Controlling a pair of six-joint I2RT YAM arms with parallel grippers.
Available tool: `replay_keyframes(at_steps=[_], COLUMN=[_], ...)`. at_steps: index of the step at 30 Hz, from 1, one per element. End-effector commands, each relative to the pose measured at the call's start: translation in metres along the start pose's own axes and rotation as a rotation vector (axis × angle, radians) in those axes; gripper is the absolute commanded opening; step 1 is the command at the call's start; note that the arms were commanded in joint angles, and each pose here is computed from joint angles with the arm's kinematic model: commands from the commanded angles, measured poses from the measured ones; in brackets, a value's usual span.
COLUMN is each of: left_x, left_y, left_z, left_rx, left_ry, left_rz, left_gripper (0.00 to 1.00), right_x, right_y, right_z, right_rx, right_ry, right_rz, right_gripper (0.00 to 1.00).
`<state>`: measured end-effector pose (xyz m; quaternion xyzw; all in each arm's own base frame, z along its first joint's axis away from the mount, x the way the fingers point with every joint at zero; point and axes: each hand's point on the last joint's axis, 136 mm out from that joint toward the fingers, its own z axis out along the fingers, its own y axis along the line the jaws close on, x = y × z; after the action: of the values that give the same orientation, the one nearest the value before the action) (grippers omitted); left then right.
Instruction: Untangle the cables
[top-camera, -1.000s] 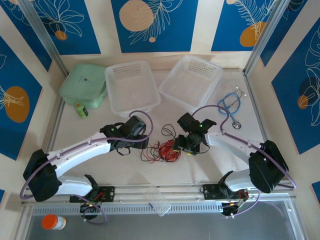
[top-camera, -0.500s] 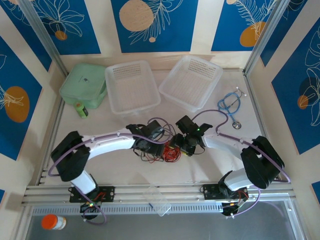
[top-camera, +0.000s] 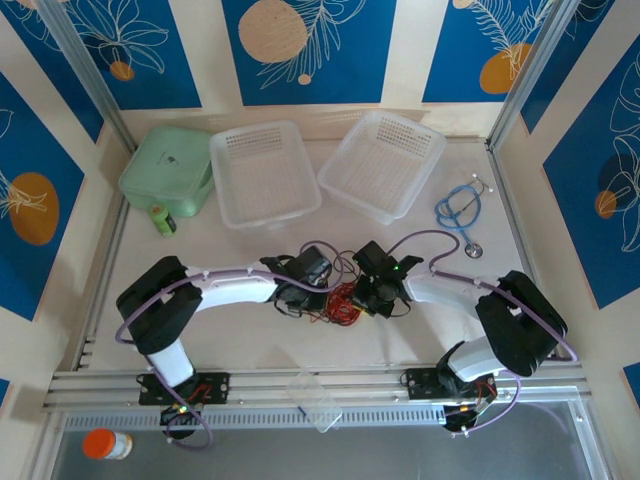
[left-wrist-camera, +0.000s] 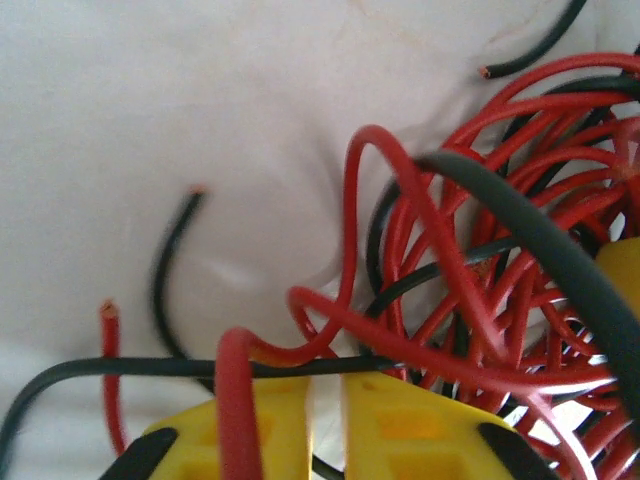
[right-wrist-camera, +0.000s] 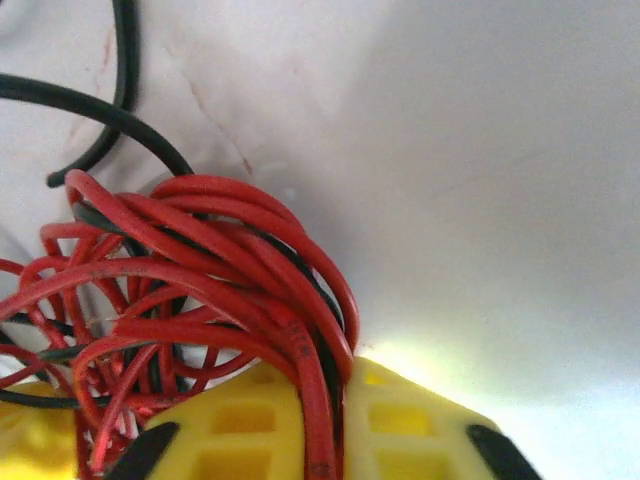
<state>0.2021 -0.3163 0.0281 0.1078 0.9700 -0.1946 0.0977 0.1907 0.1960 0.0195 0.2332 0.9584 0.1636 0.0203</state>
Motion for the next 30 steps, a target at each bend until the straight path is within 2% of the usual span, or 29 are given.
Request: replay_keyframes(at_steps=[1, 6, 12, 16, 23, 30], left_x=[-0.003, -0.02, -0.039, -0.043, -0.045, -0.056], left_y=[-0.007, 0.015, 0.04, 0.035, 0.017, -0.026], left_z=[0.0, -0.036, -0.094, -0.12, -0.104, -0.104], left_rx=[0.043, -0.051, -0.113, -0.112, -0.021, 0.19], left_ry=[-0.018, -0.116, -0.231, -0.257, -0.234, -0.29], left_rz=[-0.022, -0.002, 0.02, 0.091, 0.117, 0.255], left_gripper=[0.12, 0.13, 0.24, 0.37, 0.51, 0.7], right_x=[0.0, -0.003, -0.007, -0.009, -0.006, 0.002], right_y=[-0.011, 0.007, 0.043, 0.056, 0.067, 0.07], right_z=[0.0, -0.018, -0.042, -0.058, -0.069, -0.075], right_rx=[0.018, -0.117, -0.388, -0.481, -0.653, -0.723], right_ry=[-0.02, -0.051, -0.154, -0.224, -0.25, -0.221], right_rz=[-0.031, -0.141, -0.326, -0.454, -0.554, -0.686], right_gripper=[0.0, 0.0, 0.0, 0.0, 0.0, 0.0])
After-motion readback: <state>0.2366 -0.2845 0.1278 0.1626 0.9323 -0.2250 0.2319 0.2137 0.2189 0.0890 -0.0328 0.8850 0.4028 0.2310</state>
